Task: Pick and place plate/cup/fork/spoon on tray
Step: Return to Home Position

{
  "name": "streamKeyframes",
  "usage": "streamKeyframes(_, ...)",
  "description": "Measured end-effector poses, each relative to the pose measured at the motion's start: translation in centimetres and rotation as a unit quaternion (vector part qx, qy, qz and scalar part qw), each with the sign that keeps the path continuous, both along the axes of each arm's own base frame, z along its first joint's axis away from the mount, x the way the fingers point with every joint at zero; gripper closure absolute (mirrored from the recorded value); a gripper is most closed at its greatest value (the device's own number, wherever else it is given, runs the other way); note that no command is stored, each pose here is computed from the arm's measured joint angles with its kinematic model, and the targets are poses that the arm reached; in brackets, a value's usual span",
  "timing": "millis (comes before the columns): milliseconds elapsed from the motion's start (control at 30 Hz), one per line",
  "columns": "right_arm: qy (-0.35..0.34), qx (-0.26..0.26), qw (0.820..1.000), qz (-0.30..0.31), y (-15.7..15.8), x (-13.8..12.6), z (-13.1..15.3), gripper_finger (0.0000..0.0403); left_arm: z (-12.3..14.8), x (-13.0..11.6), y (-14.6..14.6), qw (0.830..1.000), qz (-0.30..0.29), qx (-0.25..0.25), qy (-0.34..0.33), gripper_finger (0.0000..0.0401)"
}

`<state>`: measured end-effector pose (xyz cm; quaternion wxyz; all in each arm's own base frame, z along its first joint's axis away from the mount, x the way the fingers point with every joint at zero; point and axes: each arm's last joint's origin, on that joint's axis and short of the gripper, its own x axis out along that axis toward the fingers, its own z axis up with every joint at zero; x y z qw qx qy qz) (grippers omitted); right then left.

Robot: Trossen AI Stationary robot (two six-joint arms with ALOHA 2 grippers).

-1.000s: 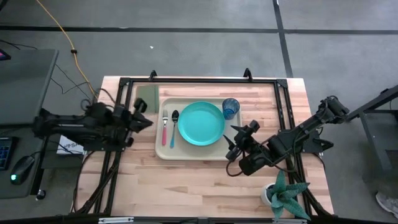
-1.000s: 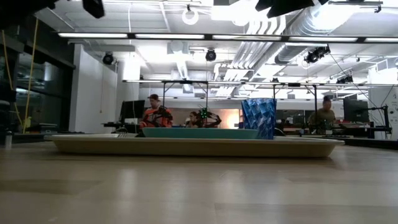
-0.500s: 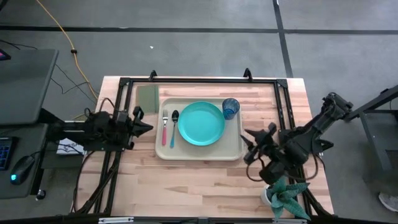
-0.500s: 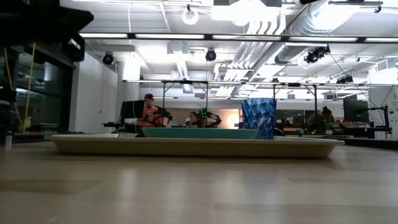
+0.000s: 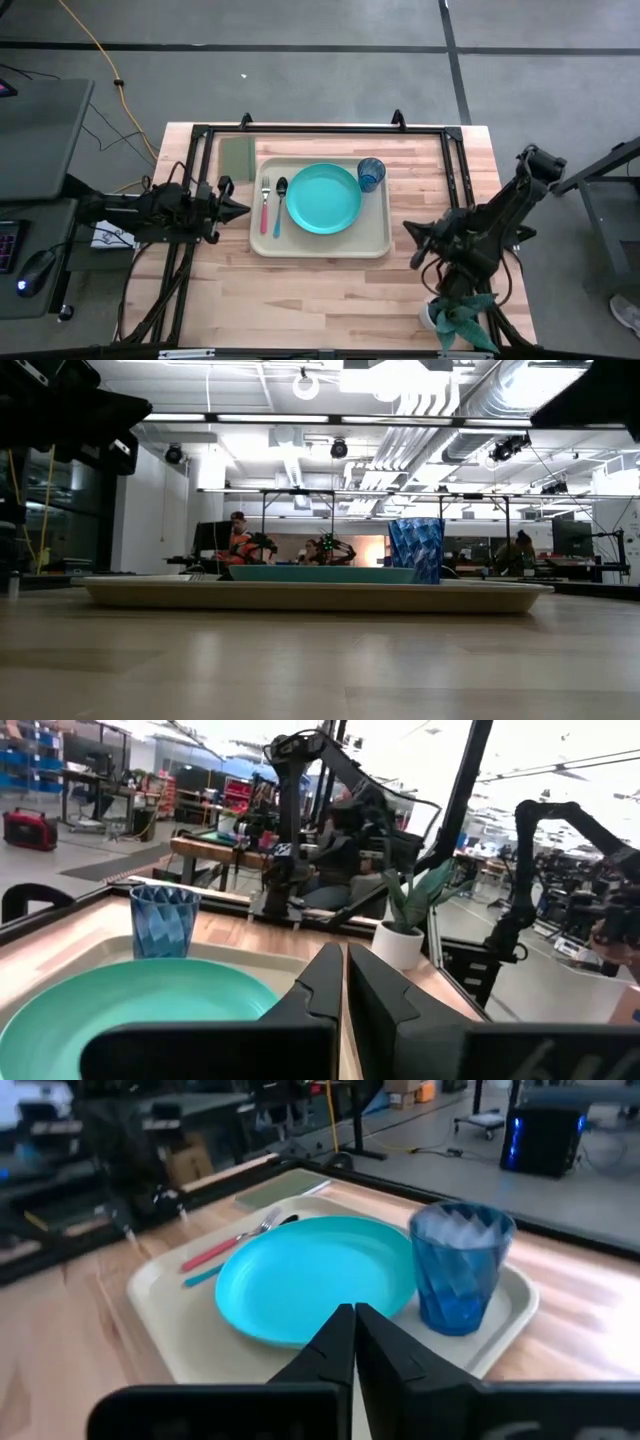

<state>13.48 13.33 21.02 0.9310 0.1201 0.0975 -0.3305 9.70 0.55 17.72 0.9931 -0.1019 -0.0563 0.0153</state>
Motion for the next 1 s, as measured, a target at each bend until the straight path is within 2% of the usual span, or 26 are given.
streamKeyframes(133, -0.027, 0.031, 0.999, -0.012, -1.3, -0.1, -0.6, 0.0402, 0.0, 0.0, 0.0, 1.000, 0.000, 0.001, 0.001, 0.0401)
streamKeyframes(233, -0.019, 0.032, 0.999, 0.006, -1.2, 1.2, 0.3, 0.0402, -0.1, 0.0, 0.0, 1.000, 0.000, -0.001, 0.005, 0.0401)
streamKeyframes(300, 0.001, 0.034, 0.998, 0.047, -0.9, 3.1, 1.6, 0.0402, -0.1, 0.0, 0.0, 1.000, 0.000, 0.000, 0.004, 0.0401)
streamKeyframes(433, 0.029, -0.021, 0.978, 0.207, -2.2, 7.4, 4.2, 0.0403, -0.1, 0.0, 0.0, 1.000, 0.000, 0.001, 0.005, 0.0401)
streamKeyframes(533, 0.036, -0.053, 0.966, 0.252, -4.8, 8.5, 5.2, 0.0403, -0.2, 0.0, 0.0, 1.000, 0.000, 0.001, 0.010, 0.0401)
streamKeyframes(700, 0.026, -0.054, 0.971, 0.232, -7.8, 6.7, 7.2, 0.0403, -0.5, 0.0, 0.0, 1.000, 0.000, 0.000, 0.027, 0.0401)
streamKeyframes(800, -0.025, -0.056, 0.971, 0.230, -8.3, 4.2, 8.3, 0.0403, -0.7, 0.1, 0.0, 0.999, 0.000, -0.001, 0.036, 0.0401)
streamKeyframes(1000, -0.123, -0.063, 0.963, 0.231, -8.7, 0.2, 5.0, 0.0403, -0.7, 0.1, 0.0, 0.999, 0.000, -0.001, 0.038, 0.0401)
